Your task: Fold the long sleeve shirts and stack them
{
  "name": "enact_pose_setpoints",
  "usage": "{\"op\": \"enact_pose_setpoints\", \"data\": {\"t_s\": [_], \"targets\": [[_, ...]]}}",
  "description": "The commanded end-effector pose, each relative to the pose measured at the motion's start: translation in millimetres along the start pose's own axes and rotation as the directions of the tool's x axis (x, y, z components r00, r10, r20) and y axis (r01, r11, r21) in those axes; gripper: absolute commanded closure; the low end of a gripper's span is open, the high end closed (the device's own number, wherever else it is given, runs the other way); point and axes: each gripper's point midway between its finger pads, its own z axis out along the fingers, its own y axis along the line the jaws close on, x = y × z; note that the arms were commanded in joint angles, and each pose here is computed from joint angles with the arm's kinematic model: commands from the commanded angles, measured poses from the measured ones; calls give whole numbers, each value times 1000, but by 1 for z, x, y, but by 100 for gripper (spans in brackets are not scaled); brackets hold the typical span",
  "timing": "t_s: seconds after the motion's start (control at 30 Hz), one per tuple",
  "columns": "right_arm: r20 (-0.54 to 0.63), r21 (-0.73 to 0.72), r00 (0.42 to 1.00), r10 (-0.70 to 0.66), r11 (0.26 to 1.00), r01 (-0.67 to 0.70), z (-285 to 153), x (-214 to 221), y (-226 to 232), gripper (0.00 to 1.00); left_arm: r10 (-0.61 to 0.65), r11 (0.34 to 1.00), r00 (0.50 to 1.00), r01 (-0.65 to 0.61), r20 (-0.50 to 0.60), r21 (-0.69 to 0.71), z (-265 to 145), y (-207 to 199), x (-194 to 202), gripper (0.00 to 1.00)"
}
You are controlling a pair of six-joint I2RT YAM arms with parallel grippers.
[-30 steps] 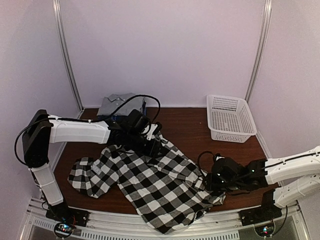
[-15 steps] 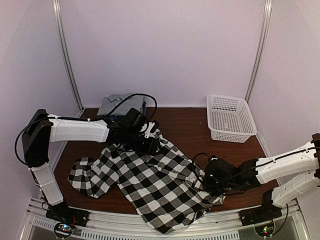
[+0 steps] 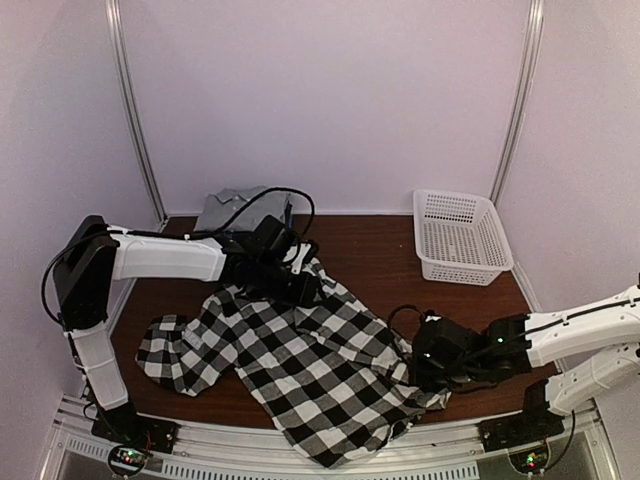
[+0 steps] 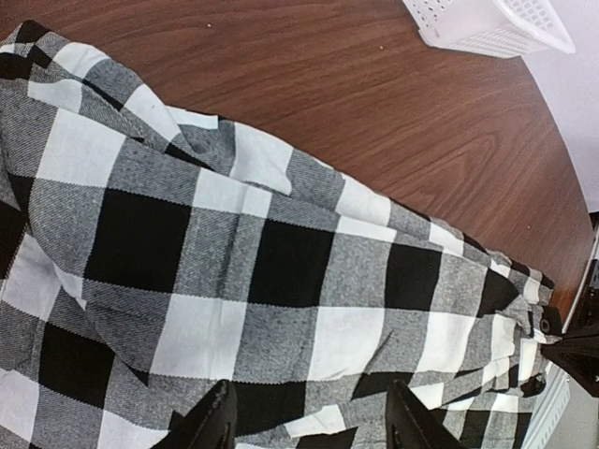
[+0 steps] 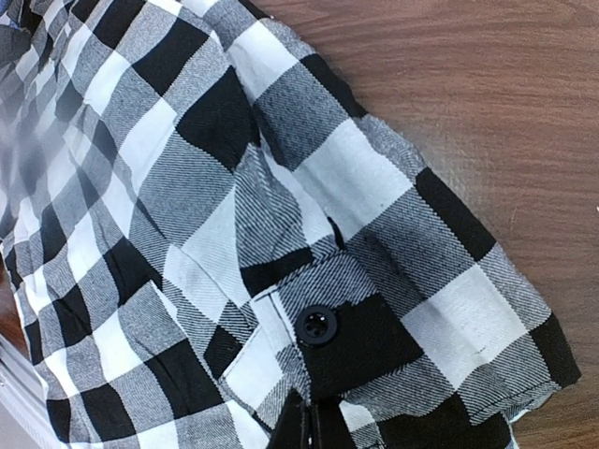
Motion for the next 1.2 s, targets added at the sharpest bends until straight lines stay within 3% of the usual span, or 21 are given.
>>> {"op": "enact_pose_setpoints", "data": {"t_s": [0.0,0.07,0.23,0.4,0.57,0.8,1.17], "targets": [[-23,54,999,22,998,-21,4,15,-20,100,6,1000,999,-7,35,14,16,2,-18,45],[-23,56,999,30,998,-28,5,15,-21,100,0,1000,1000,0,29,7,24,6,-18,46],[11,48,1000,26,998,-27,-6,3,-13,75,-41,998,999,42,18,-44,38,29,-15,48],[73,37,997,1,999,-4,-28,-20,0,67,-75,992,997,74,-3,-99,48,55,-8,48],[149,-27,988,-42,999,47,-34,-46,31,67,-64,990,998,64,7,-124,44,61,-16,48],[143,-67,988,-64,995,74,4,-60,54,75,-52,987,997,59,51,-150,22,57,-38,48],[29,-69,999,-13,998,15,45,-20,12,79,-135,965,981,162,137,-208,-38,86,-34,48]]}}
